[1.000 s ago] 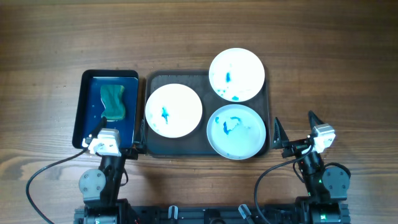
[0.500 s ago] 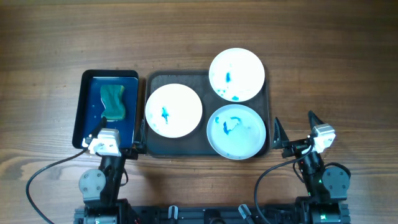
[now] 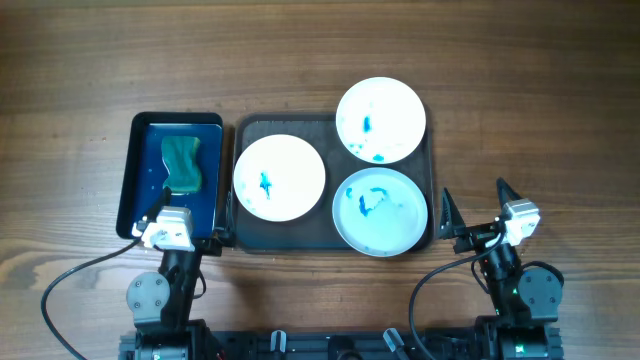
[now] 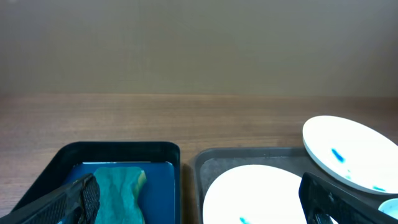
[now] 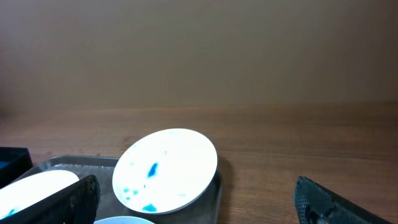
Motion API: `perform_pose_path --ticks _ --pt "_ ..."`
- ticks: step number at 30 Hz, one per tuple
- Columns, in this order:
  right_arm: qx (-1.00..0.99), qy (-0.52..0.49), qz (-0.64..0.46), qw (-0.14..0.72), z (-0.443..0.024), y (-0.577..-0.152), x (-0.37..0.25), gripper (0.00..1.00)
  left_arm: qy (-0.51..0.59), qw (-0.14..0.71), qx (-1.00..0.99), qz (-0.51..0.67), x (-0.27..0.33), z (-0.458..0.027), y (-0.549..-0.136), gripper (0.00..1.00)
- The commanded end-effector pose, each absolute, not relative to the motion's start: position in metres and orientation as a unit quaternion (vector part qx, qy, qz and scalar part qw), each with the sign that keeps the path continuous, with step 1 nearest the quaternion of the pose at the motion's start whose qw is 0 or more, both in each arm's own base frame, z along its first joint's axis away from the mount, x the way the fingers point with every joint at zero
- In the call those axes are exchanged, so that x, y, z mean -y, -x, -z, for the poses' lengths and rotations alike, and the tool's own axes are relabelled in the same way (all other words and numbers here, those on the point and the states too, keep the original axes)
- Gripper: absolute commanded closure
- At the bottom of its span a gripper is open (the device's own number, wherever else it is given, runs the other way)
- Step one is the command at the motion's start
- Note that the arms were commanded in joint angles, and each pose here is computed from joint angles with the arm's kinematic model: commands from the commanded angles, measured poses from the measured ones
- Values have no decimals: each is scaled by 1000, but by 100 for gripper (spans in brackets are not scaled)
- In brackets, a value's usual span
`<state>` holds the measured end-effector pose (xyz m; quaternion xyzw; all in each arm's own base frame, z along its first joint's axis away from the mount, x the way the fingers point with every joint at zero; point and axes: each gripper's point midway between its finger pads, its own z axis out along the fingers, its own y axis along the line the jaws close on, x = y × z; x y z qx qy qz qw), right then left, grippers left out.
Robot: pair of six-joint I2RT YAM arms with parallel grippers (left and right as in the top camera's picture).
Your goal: Clean dirty plates on tray and stack at the side
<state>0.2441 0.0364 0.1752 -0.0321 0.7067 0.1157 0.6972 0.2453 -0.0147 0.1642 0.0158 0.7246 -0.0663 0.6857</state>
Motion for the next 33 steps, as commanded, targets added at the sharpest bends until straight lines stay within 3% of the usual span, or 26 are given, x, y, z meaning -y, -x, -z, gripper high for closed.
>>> perform_pose_path --ticks 1,8,17,22,26,33 --pt "-709 44 -95 698 -176 -245 -35 0 -10 681 -730 50 10 -162 -246 0" --pt "-731 57 -102 672 -232 -245 -40 0 0 634 -771 52 8 -218 -245 0" --pt "-839 67 -150 518 -320 -260 -57 1 23 436 -897 63 8 -274 -258 0" --pt "-891 56 -157 424 -320 -270 -58 0 20 380 -921 84 13 -258 -275 0" --pt "-907 -85 -222 349 -295 -287 -61 0 -16 348 -919 187 49 -252 -278 0" --pt "-931 -41 -242 272 -254 -306 -79 0 8 323 -922 212 55 -246 -273 0"
